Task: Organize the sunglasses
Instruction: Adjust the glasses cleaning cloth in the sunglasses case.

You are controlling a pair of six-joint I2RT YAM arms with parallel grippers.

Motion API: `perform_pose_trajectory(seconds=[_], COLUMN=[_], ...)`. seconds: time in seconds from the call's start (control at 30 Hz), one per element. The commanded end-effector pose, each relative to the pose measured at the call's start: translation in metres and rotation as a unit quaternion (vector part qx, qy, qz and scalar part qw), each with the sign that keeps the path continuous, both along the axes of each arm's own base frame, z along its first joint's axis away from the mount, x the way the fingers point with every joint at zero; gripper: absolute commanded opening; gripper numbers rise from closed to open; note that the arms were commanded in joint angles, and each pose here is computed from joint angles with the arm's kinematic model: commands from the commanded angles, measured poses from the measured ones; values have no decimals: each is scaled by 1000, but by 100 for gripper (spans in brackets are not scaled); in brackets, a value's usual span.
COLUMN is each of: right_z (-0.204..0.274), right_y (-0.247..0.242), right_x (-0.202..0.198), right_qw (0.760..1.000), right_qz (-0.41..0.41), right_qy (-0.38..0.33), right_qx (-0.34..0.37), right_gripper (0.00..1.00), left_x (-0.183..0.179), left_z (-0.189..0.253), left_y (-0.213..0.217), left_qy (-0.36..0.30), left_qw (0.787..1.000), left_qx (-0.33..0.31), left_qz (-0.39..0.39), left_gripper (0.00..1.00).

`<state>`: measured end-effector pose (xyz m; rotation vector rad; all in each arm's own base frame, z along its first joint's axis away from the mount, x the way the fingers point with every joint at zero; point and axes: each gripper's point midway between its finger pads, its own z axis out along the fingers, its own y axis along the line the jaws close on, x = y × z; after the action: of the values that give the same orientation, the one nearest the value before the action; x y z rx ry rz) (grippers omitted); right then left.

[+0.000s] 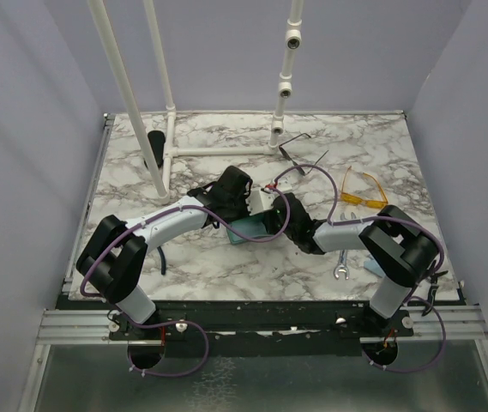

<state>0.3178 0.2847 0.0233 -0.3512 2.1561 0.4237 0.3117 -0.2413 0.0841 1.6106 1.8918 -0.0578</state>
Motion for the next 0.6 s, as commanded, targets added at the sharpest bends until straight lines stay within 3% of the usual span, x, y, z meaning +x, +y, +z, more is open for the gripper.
perform_pose_trajectory(seconds=[0.0,0.1,0.3,0.57], right_z=[-50,-30,8,-1], right_y=[-27,-28,-24,-28], right_x=[-51,-45,-30,-40], right_qw=[992,994,996,994], right_qz=[34,23,10,-4], right_qy=[102,86,63,96], right_qx=[-64,-63,-62,-57], right_gripper=[30,36,38,42], left_x=[-5,-4,-6,-7], left_z=[3,2,0,-1], left_y=[-9,-9,-8,-7], left_qy=[3,4,5,6], left_qw=[1000,1000,1000,1000], left_qx=[-17,-16,-15,-14], left_qz=[-16,-15,-16,-19], left_gripper=[0,0,0,0])
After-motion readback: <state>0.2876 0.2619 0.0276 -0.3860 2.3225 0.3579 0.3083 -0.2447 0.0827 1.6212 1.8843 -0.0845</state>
